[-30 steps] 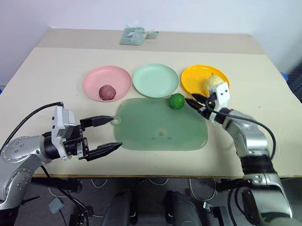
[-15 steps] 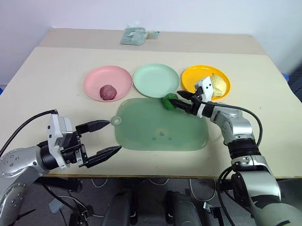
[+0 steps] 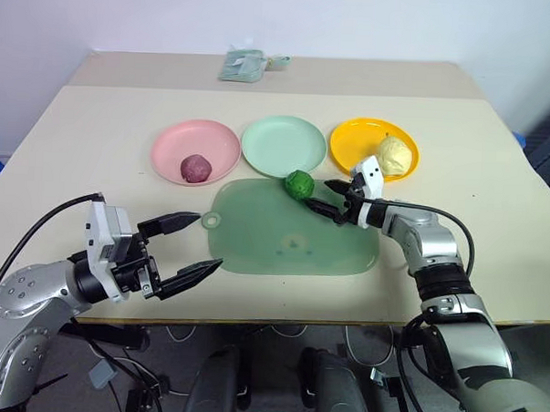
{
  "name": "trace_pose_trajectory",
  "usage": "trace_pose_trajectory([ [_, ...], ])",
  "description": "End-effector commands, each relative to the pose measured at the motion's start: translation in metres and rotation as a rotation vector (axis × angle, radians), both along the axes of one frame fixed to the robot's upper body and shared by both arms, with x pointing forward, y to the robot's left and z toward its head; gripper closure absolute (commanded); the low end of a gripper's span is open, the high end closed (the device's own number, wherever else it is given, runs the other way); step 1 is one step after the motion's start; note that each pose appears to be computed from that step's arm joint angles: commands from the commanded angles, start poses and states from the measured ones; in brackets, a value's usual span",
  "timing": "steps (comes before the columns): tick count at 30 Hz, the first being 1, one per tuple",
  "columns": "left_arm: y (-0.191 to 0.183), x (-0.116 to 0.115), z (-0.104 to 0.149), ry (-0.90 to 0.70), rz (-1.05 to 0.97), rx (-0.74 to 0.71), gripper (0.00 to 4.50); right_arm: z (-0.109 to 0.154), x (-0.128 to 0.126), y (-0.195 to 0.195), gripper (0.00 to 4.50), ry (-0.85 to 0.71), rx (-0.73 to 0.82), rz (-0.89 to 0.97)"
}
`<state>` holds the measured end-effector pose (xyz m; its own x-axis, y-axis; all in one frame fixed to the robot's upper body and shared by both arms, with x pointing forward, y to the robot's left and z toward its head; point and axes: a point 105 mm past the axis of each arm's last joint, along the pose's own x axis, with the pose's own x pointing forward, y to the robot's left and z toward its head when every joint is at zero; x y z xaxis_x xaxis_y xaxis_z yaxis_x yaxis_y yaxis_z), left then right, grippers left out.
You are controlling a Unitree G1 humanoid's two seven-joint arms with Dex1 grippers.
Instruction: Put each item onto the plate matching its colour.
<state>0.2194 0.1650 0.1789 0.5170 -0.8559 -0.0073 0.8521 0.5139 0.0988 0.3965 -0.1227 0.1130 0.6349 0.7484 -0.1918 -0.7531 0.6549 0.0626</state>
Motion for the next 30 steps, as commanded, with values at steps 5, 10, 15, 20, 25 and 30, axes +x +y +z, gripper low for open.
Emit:
trace_pose_trajectory([
  [5,0.01,-0.003,0.002,0.002,0.05,0.017,0.0,0.018,0.006,0.02,0.05,-0.079,0.016,0.028],
  [10,0.01,-0.006,0.0,0.009,0.066,-0.001,0.0,0.021,0.008,0.031,0.05,-0.091,0.021,0.052],
  [15,0.008,-0.011,0.0,0.009,0.067,-0.007,0.0,0.022,0.01,0.038,0.05,-0.096,0.02,0.069],
  [20,0.004,-0.012,0.003,0.002,0.077,-0.015,0.0,0.02,0.011,0.042,0.05,-0.09,0.02,0.083],
  [25,0.001,-0.013,0.003,0.0,0.089,-0.024,0.0,0.031,0.013,0.041,0.05,-0.126,0.033,0.085],
  [30,0.0,-0.012,0.003,-0.003,0.1,-0.032,0.0,0.071,0.013,0.047,0.05,-0.21,0.113,0.136],
])
